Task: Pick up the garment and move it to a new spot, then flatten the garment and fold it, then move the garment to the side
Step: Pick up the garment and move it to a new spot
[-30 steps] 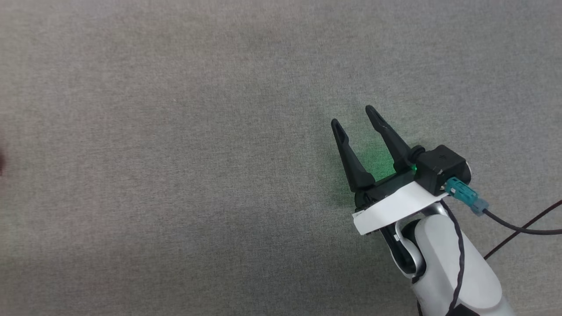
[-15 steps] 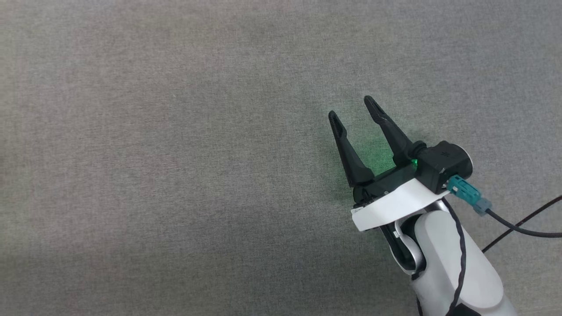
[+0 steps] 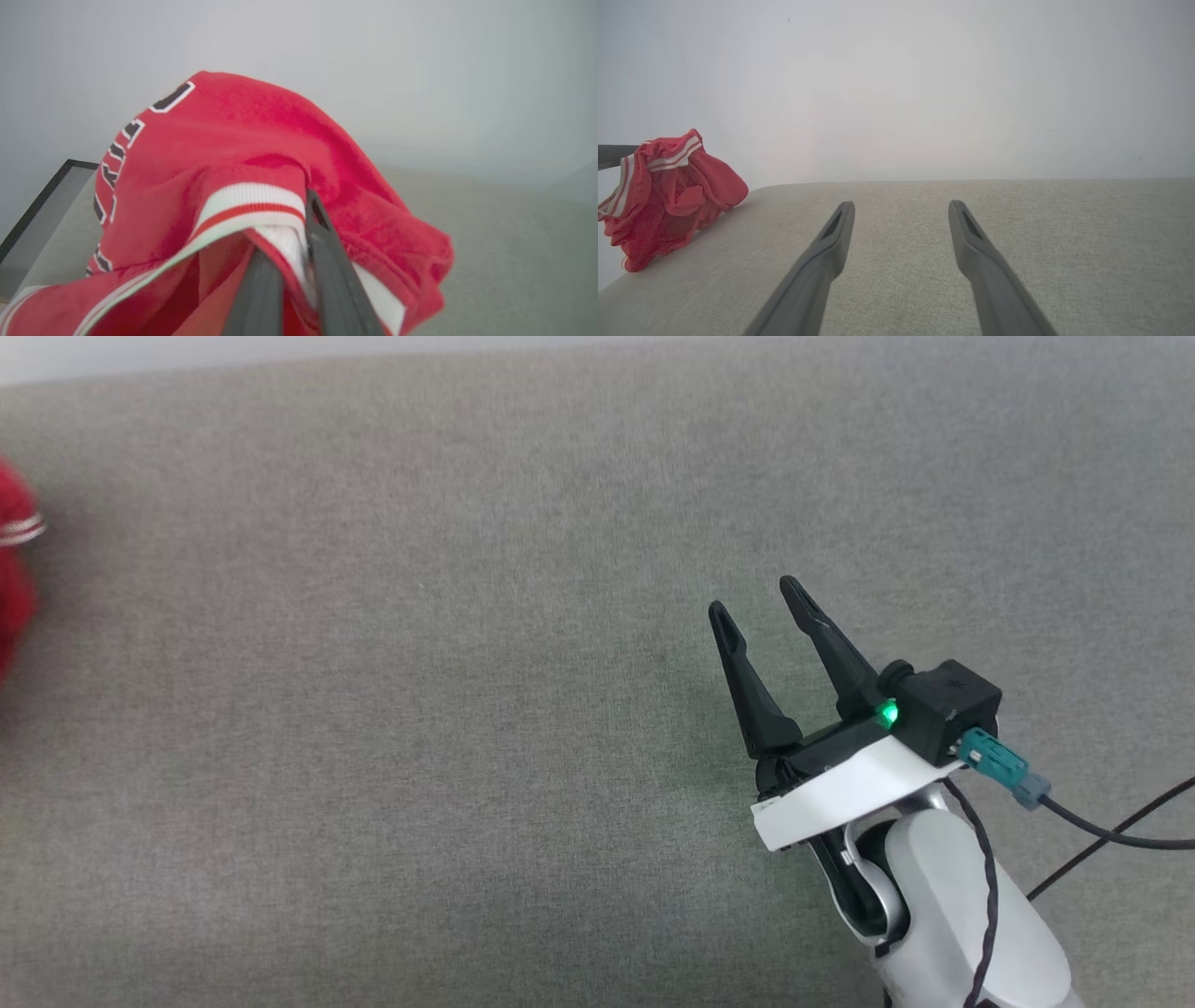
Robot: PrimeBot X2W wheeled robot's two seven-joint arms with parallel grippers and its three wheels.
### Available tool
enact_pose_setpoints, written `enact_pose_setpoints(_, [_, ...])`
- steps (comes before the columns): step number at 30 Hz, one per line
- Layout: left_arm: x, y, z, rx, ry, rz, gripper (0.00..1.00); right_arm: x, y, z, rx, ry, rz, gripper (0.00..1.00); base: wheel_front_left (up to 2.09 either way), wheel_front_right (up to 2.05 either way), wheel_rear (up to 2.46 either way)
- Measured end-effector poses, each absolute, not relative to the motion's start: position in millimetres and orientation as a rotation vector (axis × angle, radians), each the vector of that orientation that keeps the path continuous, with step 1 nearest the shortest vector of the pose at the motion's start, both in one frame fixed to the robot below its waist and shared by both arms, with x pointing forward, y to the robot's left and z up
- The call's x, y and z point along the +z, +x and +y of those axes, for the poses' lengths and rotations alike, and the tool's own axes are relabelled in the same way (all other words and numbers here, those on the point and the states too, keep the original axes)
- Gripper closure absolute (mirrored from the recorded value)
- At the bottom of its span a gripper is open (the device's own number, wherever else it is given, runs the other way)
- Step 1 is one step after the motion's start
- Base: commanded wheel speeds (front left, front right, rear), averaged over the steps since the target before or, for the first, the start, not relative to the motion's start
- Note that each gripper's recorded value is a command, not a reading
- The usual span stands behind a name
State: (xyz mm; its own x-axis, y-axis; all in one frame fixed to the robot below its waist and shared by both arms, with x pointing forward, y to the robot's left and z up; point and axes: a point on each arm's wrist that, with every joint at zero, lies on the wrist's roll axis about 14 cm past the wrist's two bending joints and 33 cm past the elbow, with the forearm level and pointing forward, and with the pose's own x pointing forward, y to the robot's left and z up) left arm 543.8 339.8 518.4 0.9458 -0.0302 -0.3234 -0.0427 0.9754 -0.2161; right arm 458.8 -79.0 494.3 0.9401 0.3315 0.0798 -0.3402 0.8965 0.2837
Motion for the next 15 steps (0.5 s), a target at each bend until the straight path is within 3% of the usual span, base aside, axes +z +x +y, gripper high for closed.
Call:
enact_pose_setpoints(9, [599.2, 553.3, 205.2, -0.408, -0.296, 0.174, 1.0, 511.2, 441.5, -99.1, 0.289, 0.348, -0.066, 0.0, 0.0, 0.0, 0.0])
enact_pose_setpoints(15, [616.6, 541.5, 90.1, -0.724, -0.371, 0.209, 1.0, 514.9, 426.9, -127.0, 0.207, 0.38, -0.081, 0.0, 0.0, 0.0, 0.0])
